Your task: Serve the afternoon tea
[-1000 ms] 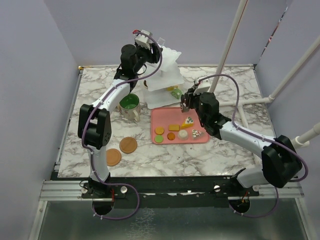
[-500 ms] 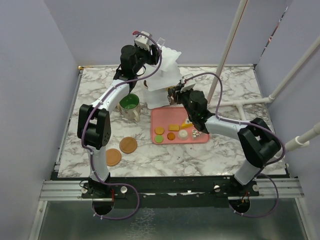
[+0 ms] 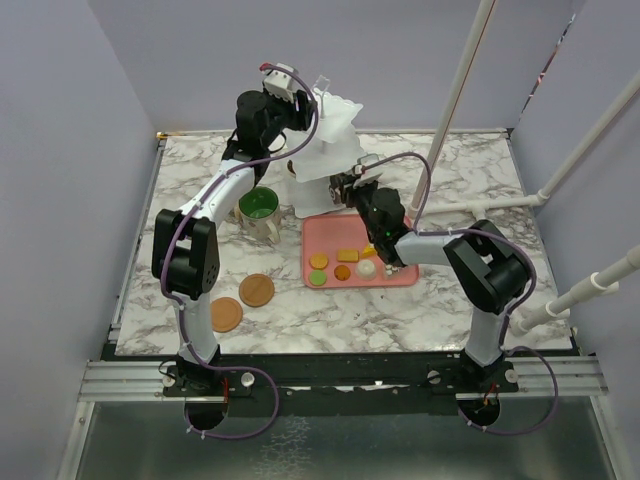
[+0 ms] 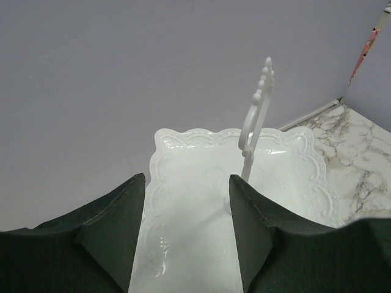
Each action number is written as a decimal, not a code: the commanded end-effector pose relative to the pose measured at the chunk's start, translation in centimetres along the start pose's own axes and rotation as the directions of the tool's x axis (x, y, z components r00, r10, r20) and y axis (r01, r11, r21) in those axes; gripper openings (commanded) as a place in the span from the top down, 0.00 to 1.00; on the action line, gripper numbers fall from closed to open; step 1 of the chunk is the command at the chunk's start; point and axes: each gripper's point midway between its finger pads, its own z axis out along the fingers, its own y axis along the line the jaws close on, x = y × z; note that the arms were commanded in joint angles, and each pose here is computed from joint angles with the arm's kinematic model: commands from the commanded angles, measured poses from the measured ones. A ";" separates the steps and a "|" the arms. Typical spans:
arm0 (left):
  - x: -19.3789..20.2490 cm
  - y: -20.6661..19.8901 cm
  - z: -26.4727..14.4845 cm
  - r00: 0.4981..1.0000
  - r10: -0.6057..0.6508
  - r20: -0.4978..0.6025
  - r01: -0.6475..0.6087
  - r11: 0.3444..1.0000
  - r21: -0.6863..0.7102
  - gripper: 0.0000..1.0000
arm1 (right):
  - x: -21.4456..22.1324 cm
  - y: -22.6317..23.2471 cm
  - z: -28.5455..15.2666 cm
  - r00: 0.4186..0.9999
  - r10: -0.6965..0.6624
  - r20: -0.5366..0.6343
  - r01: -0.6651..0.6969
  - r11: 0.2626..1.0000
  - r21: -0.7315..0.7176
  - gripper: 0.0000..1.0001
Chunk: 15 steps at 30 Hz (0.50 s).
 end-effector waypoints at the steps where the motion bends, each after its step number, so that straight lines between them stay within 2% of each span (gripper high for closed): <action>1: -2.3 -0.2 -0.9 0.999 0.012 0.035 -0.013 1.000 0.012 0.41 | -2.6 0.2 1.3 0.992 0.014 0.124 -0.016 1.000 0.011 0.83; 15: -2.1 -0.5 -1.2 1.000 0.010 0.028 -0.011 0.999 0.035 0.41 | 2.3 -0.1 1.3 0.997 -0.003 0.071 -0.001 0.999 0.048 0.81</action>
